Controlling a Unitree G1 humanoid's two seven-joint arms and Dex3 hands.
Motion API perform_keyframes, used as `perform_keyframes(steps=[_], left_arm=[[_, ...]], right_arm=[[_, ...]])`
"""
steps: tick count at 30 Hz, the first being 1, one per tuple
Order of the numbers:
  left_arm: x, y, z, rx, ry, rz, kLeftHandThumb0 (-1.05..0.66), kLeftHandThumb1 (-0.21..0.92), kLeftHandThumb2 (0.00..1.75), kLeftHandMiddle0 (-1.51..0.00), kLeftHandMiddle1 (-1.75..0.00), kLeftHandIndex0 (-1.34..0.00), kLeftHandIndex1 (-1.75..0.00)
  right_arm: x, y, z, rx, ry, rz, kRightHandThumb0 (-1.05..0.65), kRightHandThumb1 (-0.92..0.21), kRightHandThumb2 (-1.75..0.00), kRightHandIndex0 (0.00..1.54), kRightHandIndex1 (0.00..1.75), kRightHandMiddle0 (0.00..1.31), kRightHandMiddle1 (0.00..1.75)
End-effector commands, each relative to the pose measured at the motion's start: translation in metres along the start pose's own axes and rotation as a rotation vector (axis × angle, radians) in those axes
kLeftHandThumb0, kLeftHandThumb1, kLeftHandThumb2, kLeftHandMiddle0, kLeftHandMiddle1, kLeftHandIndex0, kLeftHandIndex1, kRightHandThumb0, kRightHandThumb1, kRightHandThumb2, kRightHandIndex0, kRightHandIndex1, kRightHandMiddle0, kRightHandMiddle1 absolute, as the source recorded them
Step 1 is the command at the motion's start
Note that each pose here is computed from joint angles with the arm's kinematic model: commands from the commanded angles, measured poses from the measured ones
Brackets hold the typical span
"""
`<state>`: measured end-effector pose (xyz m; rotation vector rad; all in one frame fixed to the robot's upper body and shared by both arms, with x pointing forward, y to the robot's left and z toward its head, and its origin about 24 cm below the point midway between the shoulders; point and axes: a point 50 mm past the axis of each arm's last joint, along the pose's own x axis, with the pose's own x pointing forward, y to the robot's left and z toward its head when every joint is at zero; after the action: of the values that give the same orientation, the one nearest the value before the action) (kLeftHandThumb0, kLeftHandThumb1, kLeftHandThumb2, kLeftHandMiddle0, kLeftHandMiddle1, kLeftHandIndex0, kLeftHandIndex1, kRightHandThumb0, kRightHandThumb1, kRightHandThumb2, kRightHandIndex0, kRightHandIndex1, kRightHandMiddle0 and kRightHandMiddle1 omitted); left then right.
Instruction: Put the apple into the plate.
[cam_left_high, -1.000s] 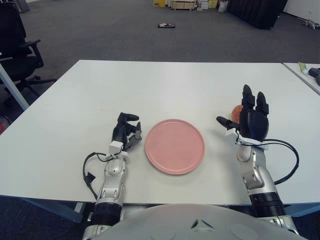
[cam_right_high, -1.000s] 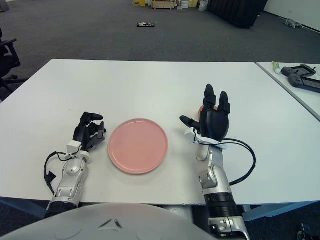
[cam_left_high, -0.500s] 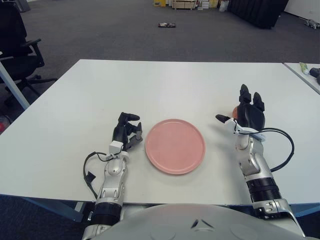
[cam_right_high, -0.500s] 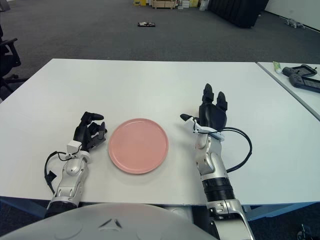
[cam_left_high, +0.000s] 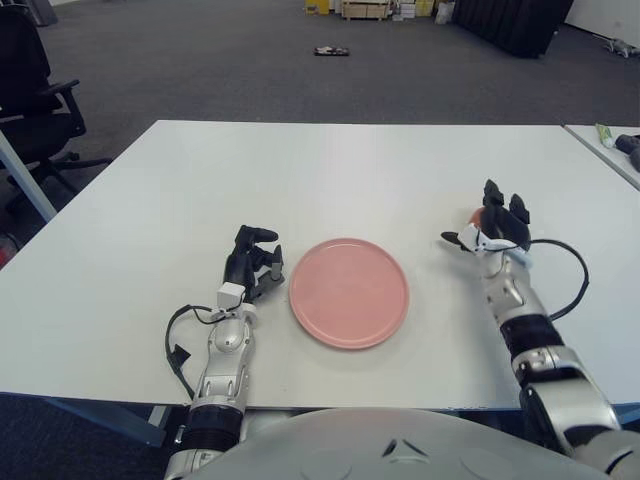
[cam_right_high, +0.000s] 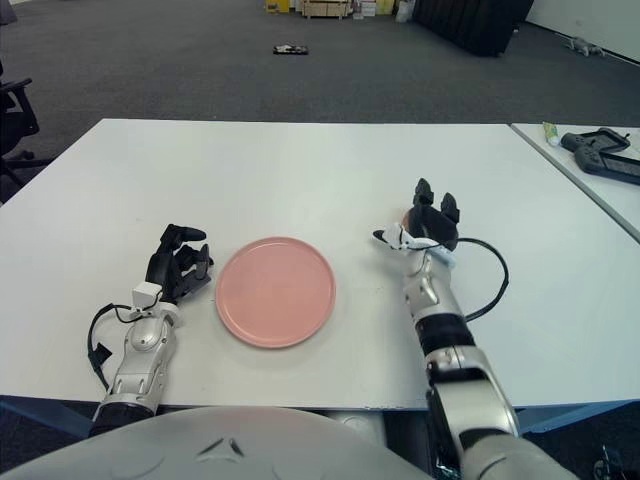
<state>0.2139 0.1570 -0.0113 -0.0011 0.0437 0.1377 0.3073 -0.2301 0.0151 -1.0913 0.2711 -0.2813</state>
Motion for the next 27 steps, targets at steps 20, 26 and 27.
perform_keyframes(steps=[20,26,27], left_arm=[[-0.001,0.001,-0.003,0.007,0.022,0.014,-0.38,0.67,0.87,-0.58,-1.71,-0.35,-1.75],[-0.002,0.002,-0.003,0.003,0.023,0.014,-0.38,0.67,0.87,-0.58,-1.70,-0.34,-1.75],[-0.002,0.002,-0.003,0.004,0.023,0.015,-0.38,0.67,0.87,-0.58,-1.70,-0.34,-1.75]], right_arm=[[0.024,0.013,-0.025,-0.030,0.232,0.217,-1.05,-0.76,-0.25,0.00,0.00,0.00,0.00],[0.021,0.018,-0.035,-0.040,0.278,0.257,-1.05,-0.84,-0.20,0.00,0.00,0.00,0.00],[0.020,0.018,-0.035,-0.042,0.283,0.261,-1.05,-0.85,-0.20,0.00,0.00,0.00,0.00]])
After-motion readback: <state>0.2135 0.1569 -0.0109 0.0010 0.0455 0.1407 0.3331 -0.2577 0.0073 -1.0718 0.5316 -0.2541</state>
